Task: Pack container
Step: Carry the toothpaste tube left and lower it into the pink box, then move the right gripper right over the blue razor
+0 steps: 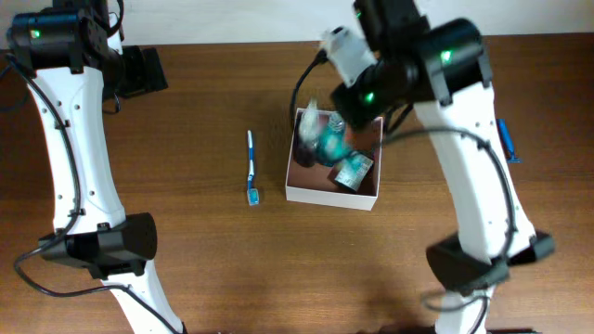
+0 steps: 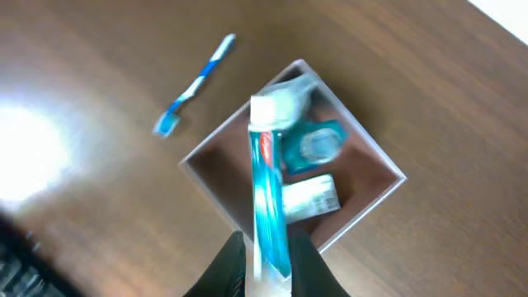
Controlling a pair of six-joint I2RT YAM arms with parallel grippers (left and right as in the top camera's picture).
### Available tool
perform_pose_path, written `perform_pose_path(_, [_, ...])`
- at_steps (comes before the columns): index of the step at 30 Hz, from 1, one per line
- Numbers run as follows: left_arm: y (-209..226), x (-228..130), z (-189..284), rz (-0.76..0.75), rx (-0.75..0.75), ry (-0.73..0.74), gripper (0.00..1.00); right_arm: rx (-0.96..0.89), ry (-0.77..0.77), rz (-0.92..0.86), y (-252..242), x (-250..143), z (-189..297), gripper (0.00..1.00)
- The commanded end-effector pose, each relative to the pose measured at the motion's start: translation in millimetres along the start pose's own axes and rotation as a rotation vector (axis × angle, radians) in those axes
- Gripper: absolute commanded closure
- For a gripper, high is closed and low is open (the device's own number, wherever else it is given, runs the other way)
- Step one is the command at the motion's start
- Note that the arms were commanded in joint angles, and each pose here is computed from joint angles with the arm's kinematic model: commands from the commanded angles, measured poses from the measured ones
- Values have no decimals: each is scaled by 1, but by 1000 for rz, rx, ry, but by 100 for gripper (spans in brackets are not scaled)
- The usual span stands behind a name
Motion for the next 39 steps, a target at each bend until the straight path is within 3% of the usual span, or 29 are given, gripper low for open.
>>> perform_pose_path(1, [2, -2, 9, -11, -3, -18, 1, -43, 73, 42, 7, -17, 0, 86])
perform_pose_path(6, [2, -2, 9, -11, -3, -18, 0, -20, 254, 88, -1, -37, -38, 86])
perform_pose_path(10, [2, -2, 9, -11, -3, -18, 1, -19, 307, 55, -12, -44, -59, 86])
perform_pose_path(14, [2, -2, 9, -11, -3, -18, 1, -66, 266, -21, -24, -40, -58, 83])
perform_pose_path(20, [2, -2, 9, -11, -3, -18, 1, -177, 109, -273, -71, -30, -31, 82])
perform_pose_path(22, [2, -2, 9, -10, -2, -18, 1, -215, 41, -383, -96, -30, -15, 76])
perform_pose_path(24, [2, -2, 9, -11, -3, -18, 1, -265, -32, -508, -128, -36, 6, 59])
perform_pose_path(27, [2, -2, 9, -11, -3, -18, 1, -344, -101, -644, -178, -54, 30, 1])
perform_pose_path(34, [1, -2, 9, -14, -4, -19, 1, -381, -144, -878, -269, -106, 36, 1])
perform_pose_path(39, [1, -2, 9, -13, -4, -18, 1, -332, -114, -789, -312, -119, -7, 1])
Point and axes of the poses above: each gripper's point midway between its finger pads, its own z axis back along the fingers, its own y axis along the line the jaws close on, x = y × z, the point moved 10 cm from there along z, back along the fingers, and after that the axes turned 8 degrees about -z, right-handed, at the moved point
